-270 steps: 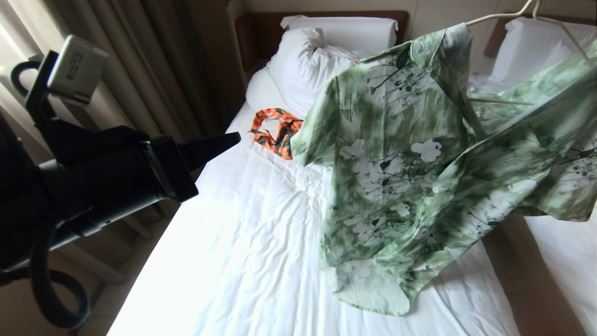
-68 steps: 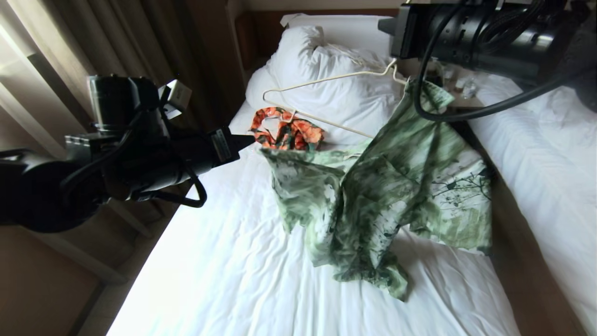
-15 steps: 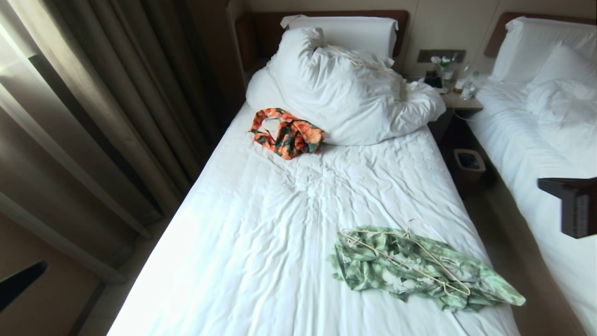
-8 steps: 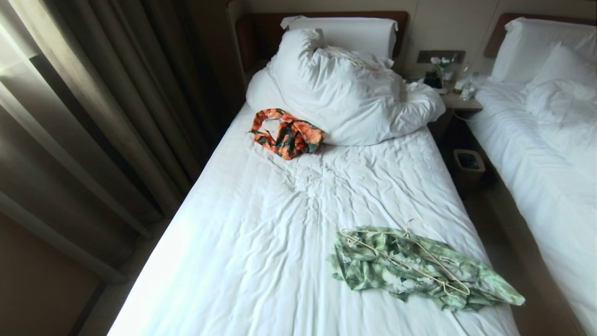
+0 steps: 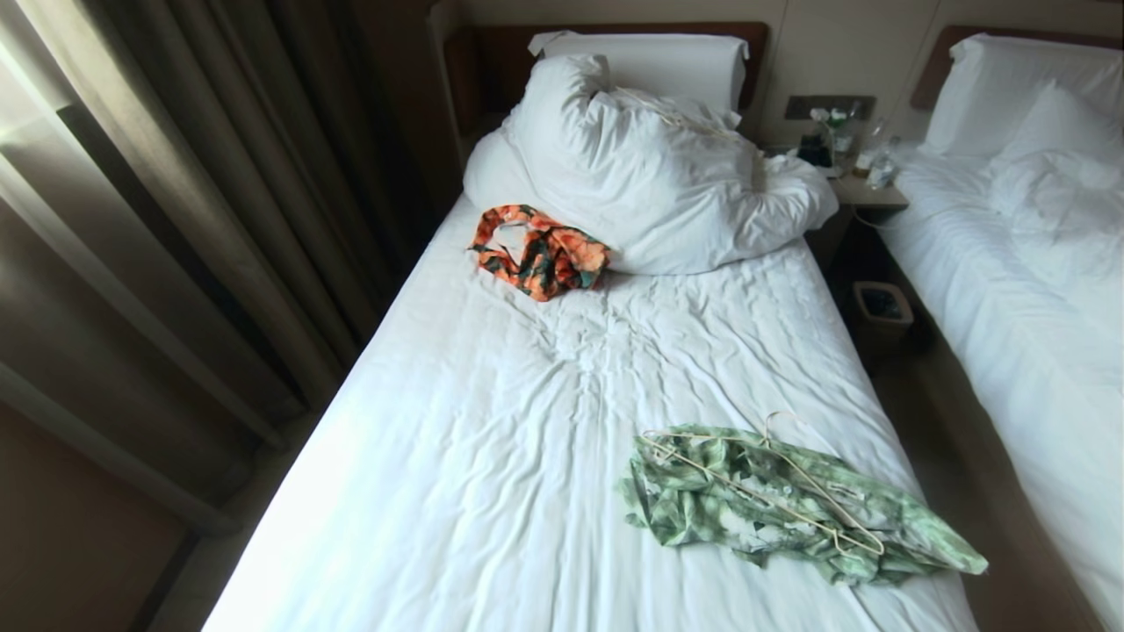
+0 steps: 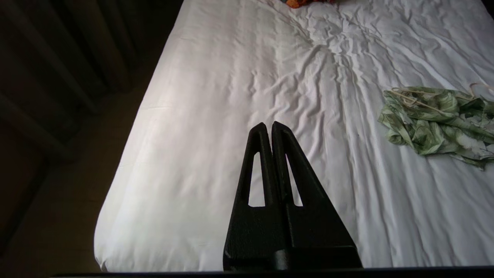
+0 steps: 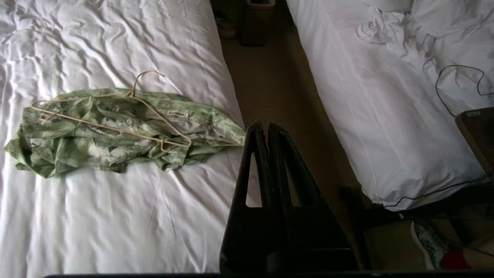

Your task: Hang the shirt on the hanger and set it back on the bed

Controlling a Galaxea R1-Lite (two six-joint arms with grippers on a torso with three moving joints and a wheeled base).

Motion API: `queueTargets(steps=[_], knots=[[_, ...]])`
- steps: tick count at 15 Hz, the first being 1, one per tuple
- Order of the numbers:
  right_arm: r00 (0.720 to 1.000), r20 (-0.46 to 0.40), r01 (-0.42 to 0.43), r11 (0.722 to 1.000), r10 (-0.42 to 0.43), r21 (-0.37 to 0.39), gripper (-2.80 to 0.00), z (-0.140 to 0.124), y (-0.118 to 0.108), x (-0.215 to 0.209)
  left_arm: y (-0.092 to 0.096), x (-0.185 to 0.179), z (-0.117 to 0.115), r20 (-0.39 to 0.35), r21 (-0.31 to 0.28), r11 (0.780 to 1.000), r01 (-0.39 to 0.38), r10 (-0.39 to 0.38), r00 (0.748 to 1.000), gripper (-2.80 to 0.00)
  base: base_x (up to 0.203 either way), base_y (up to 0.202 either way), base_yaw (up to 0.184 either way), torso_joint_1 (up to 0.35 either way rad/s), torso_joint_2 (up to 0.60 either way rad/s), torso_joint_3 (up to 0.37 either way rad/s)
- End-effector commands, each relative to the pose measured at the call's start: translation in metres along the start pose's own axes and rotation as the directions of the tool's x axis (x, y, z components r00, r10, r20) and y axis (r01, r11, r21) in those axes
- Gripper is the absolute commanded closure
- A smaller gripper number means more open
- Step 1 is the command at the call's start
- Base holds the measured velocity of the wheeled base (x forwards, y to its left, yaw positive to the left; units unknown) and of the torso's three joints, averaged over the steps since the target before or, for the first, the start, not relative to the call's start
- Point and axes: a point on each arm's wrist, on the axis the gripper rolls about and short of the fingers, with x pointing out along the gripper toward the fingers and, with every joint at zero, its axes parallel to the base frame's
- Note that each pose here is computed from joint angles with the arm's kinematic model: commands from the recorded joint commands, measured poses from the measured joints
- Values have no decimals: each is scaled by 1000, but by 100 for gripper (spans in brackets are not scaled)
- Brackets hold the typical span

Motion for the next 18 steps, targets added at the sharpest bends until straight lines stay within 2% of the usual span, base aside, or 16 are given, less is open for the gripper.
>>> queueTargets(steps=[1,2,3,4,6,10,12,14,16,18], knots=[[997,72,-9,999,6,41,0,-18,-4,-17,0,0,-8,9,5,1000,23,-23,1000,0,0,0,0,0,0,0],[987,113,-115,993,110,37,0,-25,-3,-25,0,0,-8,8,13,1000,24,-24,1000,0,0,0,0,0,0,0],[974,144,-178,984,173,26,0,-33,-2,-30,0,0,-8,10,33,999,22,-22,1000,0,0,0,0,0,0,0],[967,164,-203,979,197,21,0,-42,-2,-32,0,1,-8,27,51,999,17,-19,999,0,0,0,0,0,0,0],[936,182,-301,953,300,-23,0,-63,3,-26,0,3,-8,67,98,995,18,-25,997,0,0,0,0,0,0,0],[918,212,-334,942,335,-39,0,-90,16,5,0,3,-7,75,98,995,21,-28,997,0,0,0,0,0,0,0],[912,225,-335,940,342,-68,0,-109,22,20,0,3,-7,75,87,996,20,-27,997,0,0,0,0,0,0,0],[901,244,-344,934,358,-98,0,-114,24,24,0,3,-7,75,69,998,17,-22,997,0,0,0,0,0,0,0],[917,152,-356,929,368,-96,0,-123,24,26,0,3,-7,75,67,998,17,-22,997,0,0,0,0,0,0,0],[916,163,-363,931,366,-49,0,-122,24,26,0,3,-7,75,67,998,17,-22,997,0,0,0,0,0,0,0]])
